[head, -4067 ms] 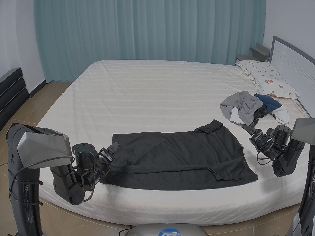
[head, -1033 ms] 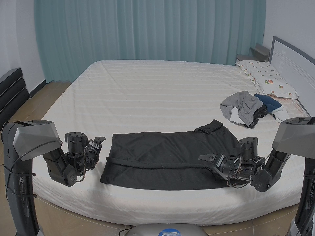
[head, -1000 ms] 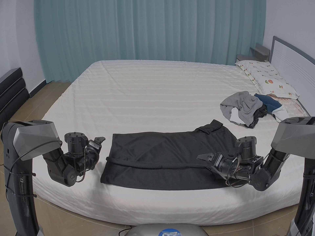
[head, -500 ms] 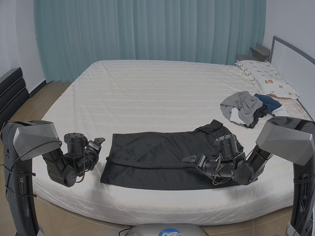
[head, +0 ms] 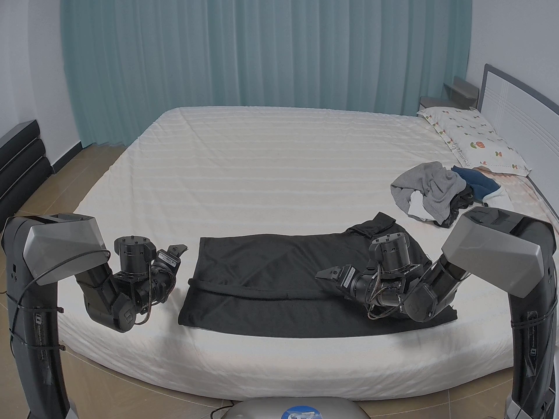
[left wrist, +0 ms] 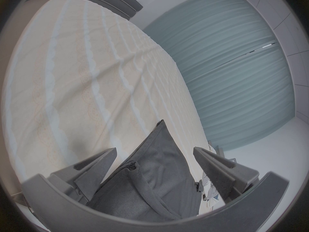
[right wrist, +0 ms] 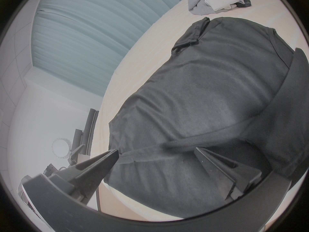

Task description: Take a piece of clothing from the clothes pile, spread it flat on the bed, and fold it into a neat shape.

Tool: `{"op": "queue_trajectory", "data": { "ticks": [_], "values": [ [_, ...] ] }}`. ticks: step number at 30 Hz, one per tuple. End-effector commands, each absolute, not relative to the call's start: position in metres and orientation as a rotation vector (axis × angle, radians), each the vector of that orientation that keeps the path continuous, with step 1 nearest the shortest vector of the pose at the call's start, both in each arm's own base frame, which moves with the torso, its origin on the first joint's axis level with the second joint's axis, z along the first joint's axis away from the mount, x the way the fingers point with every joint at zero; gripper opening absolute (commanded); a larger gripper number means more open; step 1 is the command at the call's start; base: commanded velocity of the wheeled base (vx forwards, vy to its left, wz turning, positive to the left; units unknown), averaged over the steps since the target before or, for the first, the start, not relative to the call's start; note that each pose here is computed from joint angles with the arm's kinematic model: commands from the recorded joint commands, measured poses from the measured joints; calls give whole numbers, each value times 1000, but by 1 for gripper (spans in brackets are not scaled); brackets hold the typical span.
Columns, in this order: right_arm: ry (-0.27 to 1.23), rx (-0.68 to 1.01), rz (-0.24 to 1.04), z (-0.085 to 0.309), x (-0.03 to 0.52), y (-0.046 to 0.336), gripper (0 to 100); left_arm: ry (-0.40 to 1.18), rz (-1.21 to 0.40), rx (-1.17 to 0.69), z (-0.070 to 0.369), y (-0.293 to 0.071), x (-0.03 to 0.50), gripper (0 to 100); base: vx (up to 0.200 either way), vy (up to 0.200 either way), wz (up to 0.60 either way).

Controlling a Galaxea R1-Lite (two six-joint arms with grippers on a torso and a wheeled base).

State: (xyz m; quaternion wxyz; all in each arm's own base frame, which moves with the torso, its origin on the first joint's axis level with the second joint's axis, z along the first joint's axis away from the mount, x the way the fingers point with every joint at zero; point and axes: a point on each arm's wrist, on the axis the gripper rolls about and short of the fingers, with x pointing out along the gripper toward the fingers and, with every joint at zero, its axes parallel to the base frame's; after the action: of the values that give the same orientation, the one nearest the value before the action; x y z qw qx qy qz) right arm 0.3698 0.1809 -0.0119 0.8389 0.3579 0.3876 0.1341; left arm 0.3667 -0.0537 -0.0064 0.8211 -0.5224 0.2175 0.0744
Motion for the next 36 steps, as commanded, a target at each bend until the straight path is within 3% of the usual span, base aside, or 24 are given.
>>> {"op": "queue_trajectory", "data": {
  "ticks": [1, 15, 22, 29, 36],
  "values": [
    [809, 755, 268, -19, 380, 184, 100, 463, 159, -1112, -7, -54, 367, 100, 0, 0, 0],
    [744, 771, 279, -4, 392, 188, 100, 463, 157, -1112, -7, -54, 367, 100, 0, 0, 0],
    [734, 776, 281, 23, 373, 177, 100, 447, 97, -1114, 14, -68, 361, 100, 0, 0, 0],
    [733, 806, 201, 36, 354, 133, 100, 509, 24, -1079, 20, -100, 345, 100, 0, 0, 0],
    [652, 898, 115, 35, 338, 65, 100, 652, 31, -991, 13, -122, 334, 100, 0, 0, 0]
  ]
}}
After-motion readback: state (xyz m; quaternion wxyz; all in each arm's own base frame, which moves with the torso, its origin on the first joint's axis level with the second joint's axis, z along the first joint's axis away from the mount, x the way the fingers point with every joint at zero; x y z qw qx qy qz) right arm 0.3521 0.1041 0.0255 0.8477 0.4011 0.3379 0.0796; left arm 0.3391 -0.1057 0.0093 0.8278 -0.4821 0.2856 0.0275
